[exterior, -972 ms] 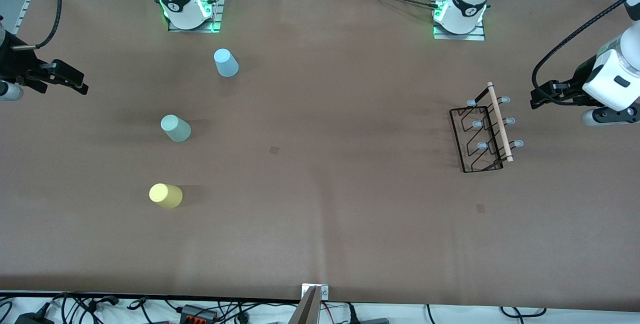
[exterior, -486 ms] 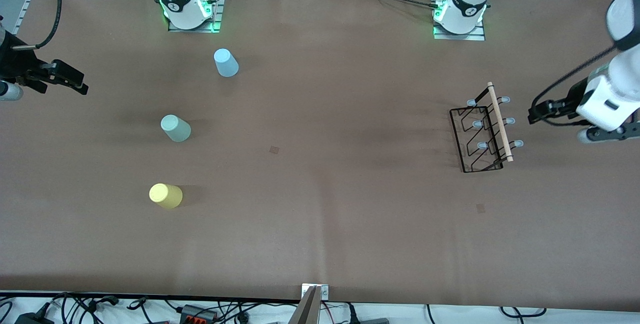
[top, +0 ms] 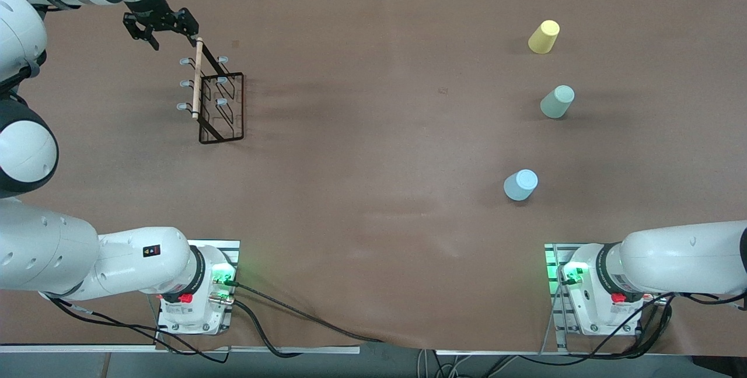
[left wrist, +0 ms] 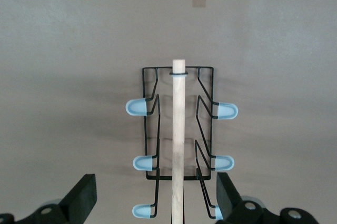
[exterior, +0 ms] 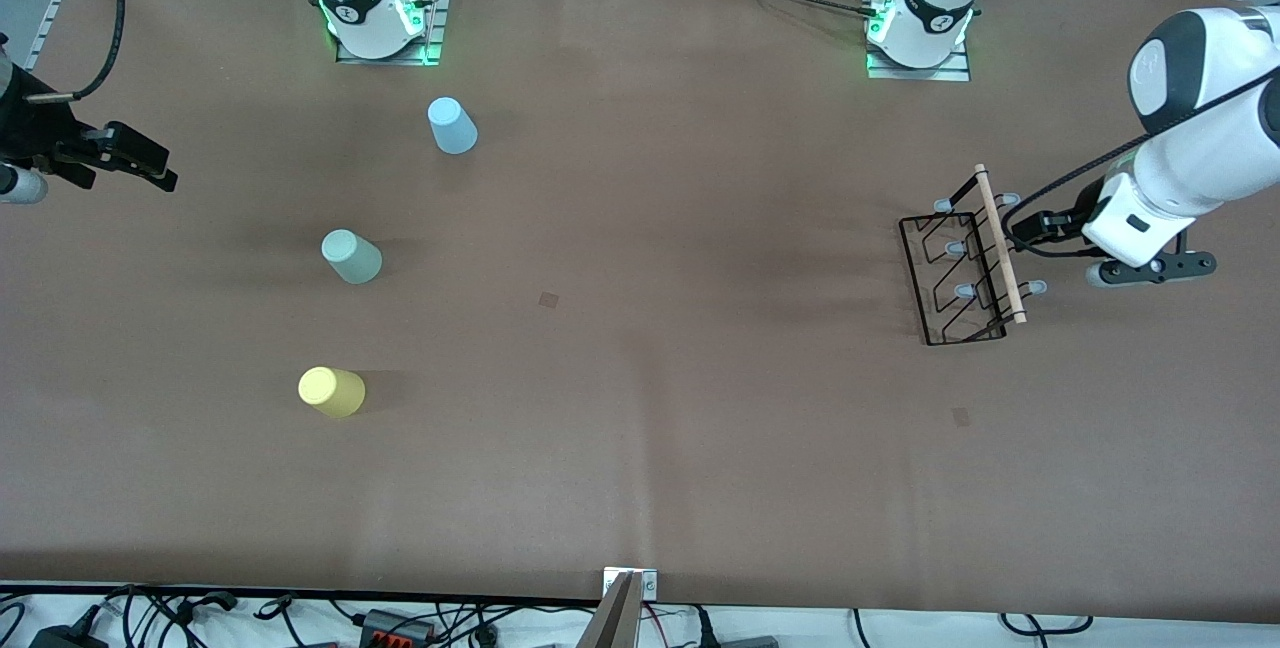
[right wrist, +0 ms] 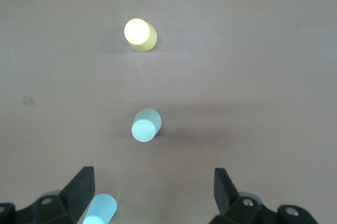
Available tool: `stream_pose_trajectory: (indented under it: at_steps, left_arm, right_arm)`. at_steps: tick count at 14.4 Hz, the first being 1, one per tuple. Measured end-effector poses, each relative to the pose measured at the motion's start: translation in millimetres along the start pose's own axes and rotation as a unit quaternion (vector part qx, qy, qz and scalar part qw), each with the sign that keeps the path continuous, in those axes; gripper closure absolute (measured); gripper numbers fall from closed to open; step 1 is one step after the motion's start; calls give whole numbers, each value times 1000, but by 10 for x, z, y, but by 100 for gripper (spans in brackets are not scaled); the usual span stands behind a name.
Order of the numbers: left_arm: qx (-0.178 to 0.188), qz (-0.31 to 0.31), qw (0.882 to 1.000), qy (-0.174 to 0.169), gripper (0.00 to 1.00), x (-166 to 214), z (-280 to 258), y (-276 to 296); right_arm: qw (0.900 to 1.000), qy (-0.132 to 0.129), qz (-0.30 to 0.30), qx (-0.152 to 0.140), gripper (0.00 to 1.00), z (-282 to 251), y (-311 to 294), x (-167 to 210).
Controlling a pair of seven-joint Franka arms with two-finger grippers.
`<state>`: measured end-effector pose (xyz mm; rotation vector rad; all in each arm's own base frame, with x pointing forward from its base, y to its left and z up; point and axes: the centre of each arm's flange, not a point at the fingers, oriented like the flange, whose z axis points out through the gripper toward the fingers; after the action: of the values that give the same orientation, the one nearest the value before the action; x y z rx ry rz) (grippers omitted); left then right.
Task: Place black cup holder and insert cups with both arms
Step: 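Reach the left gripper to the wooden dowel of the black rack, then grasp the rack dowel with the left gripper while the right gripper grasps the teal cup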
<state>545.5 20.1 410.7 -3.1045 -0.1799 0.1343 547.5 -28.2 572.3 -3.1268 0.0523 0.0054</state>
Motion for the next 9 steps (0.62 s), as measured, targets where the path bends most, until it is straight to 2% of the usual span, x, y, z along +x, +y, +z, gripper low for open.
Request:
stream_pose_trajectory:
  at_steps: [2,4,5,7,9]
  left_arm:
    - [0,10,1000,7,1,-64,189,88]
    - [0,17,1000,-2,4,-162,431,150]
    - [1,18,1000,-7,8,-199,510,152]
    - [1,17,1000,-12,27,-236,584,145]
    - [1,16,1000,-15,30,-262,639,139]
  right_arm:
    - [1000,-6,0,0,0,96,4,33]
    - [1000,-16,0,0,0,289,3,117]
    - [1000,-23,0,-1,0,415,-1,170]
    - [999,-41,0,-1,0,638,-3,248]
    - [999,-53,0,-1,0,774,-2,286]
